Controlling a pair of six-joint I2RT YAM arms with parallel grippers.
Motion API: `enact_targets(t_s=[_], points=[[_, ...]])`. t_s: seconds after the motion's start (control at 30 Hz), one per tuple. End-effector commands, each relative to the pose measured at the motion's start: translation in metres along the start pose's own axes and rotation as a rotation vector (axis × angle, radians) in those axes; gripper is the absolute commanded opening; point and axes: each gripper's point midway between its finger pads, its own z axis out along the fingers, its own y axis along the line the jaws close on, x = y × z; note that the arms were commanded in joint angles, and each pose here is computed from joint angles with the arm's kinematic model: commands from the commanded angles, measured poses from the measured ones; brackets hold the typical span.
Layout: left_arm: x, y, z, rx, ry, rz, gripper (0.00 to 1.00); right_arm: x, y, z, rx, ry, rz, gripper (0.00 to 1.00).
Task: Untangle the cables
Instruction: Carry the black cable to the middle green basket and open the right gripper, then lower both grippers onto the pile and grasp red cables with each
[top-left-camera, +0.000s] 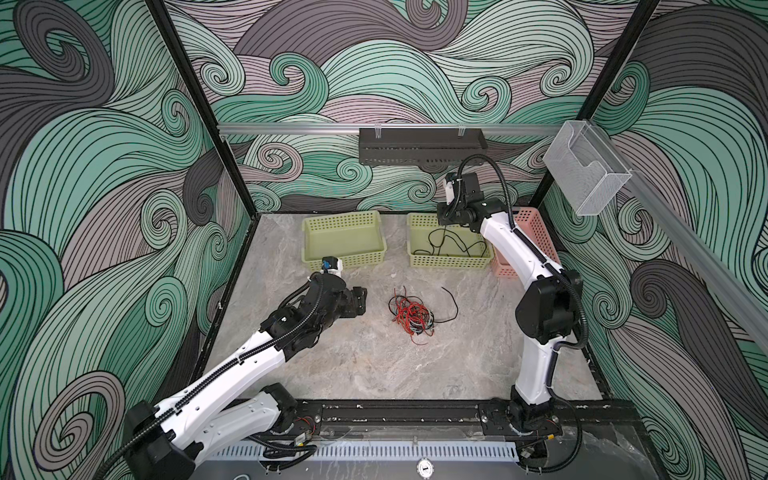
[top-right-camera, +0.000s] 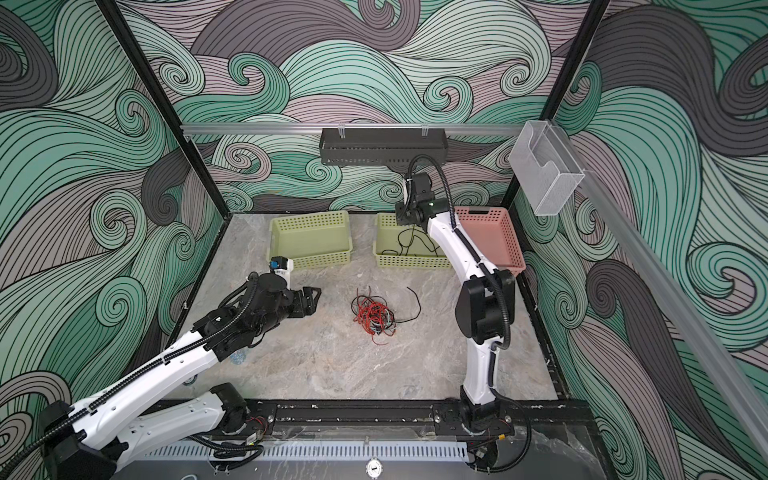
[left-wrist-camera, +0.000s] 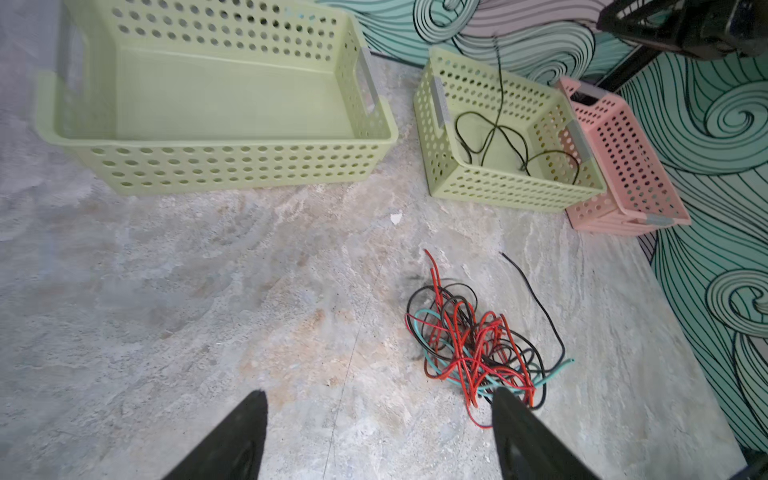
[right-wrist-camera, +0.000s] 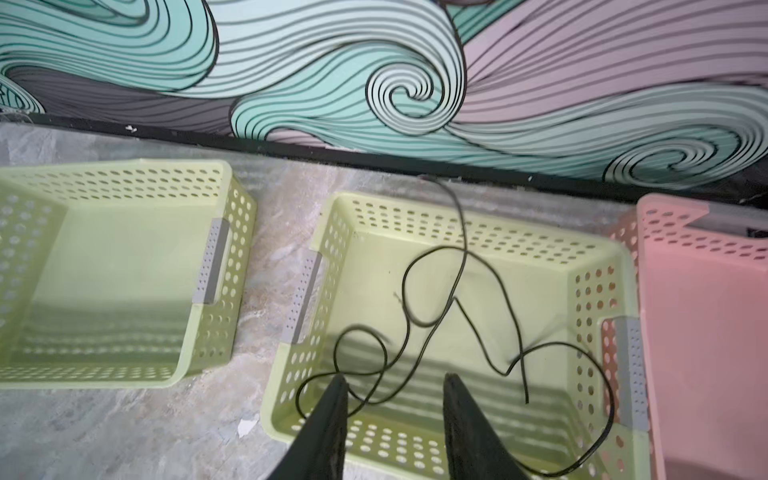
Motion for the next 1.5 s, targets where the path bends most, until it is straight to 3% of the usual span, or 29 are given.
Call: enact_targets(t_s=[0.0, 0.13, 0.37, 0.5, 0.73, 0.9, 1.0, 1.13, 1.23, 1.47], points=[[0.002, -0.033, 0.007, 0.123, 0.107, 0.039, 0.82, -0.012, 0.006, -0.047, -0.034, -0.054, 0.019, 0.39], [0.026, -0.047, 0.036, 0.146, 0.269, 0.063, 0.79, 0.018, 0.032, -0.072, -0.155, -0.004, 0.034, 0.4], [0.067, -0.071, 0.085, 0.198, 0.395, 0.072, 0.7, 0.135, 0.098, -0.098, -0.357, 0.188, 0.005, 0.4], [0.085, -0.071, 0.106, 0.199, 0.419, 0.043, 0.68, 0.194, 0.123, -0.106, -0.41, 0.289, -0.042, 0.46], [0.106, -0.066, 0.131, 0.182, 0.443, -0.007, 0.51, 0.253, 0.122, -0.08, -0.394, 0.383, -0.035, 0.47], [0.117, -0.07, 0.139, 0.213, 0.43, -0.034, 0.48, 0.282, 0.129, -0.064, -0.417, 0.445, -0.047, 0.4], [0.124, -0.068, 0.143, 0.196, 0.429, -0.041, 0.42, 0.292, 0.126, -0.061, -0.406, 0.454, -0.044, 0.19], [0.127, -0.064, 0.14, 0.182, 0.416, -0.068, 0.21, 0.288, 0.119, -0.073, -0.396, 0.398, -0.023, 0.0], [0.121, -0.059, 0.13, 0.169, 0.379, -0.073, 0.01, 0.278, 0.11, -0.087, -0.372, 0.333, -0.019, 0.0], [0.093, -0.046, 0.094, 0.126, 0.278, -0.051, 0.0, 0.251, 0.09, -0.122, -0.327, 0.178, -0.005, 0.0]])
